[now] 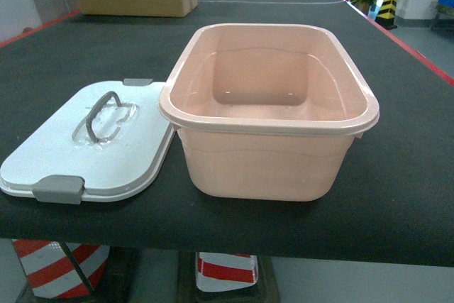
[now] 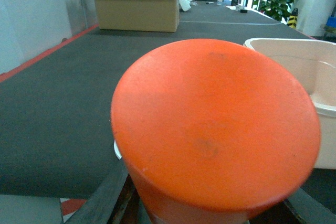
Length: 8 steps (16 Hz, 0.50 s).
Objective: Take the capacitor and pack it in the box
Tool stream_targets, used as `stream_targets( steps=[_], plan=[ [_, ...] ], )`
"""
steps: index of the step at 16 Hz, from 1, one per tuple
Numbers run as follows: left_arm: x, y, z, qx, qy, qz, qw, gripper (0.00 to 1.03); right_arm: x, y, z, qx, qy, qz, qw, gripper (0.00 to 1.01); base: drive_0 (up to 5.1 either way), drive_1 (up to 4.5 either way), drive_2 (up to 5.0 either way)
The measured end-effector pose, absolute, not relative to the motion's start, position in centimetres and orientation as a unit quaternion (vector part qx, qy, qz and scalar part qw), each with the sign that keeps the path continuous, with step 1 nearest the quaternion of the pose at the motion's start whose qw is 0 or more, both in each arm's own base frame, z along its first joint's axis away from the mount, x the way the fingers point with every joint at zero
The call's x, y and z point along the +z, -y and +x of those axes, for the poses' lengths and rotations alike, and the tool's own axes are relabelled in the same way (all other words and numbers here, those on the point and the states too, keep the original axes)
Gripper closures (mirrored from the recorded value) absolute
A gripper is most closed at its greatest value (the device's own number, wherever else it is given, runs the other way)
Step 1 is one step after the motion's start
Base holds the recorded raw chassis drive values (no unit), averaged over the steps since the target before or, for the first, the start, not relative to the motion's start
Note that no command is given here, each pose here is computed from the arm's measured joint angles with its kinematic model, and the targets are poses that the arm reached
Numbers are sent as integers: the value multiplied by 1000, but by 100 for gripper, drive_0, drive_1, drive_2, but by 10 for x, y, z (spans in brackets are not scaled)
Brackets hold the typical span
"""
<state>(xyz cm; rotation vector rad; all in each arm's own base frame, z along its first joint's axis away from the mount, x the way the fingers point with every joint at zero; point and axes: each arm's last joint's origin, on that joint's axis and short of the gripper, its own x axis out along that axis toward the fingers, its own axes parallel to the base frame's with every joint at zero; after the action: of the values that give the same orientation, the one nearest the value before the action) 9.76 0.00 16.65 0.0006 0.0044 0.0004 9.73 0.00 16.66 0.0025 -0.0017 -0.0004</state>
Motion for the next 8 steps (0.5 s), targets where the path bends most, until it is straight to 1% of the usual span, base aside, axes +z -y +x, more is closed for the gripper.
stream_targets(
  steps=[8],
  plan=[
    [167,0,98,0,-2,0,1000,59,167,0,97,0,1,1,1000,3,0,0,0]
  ],
)
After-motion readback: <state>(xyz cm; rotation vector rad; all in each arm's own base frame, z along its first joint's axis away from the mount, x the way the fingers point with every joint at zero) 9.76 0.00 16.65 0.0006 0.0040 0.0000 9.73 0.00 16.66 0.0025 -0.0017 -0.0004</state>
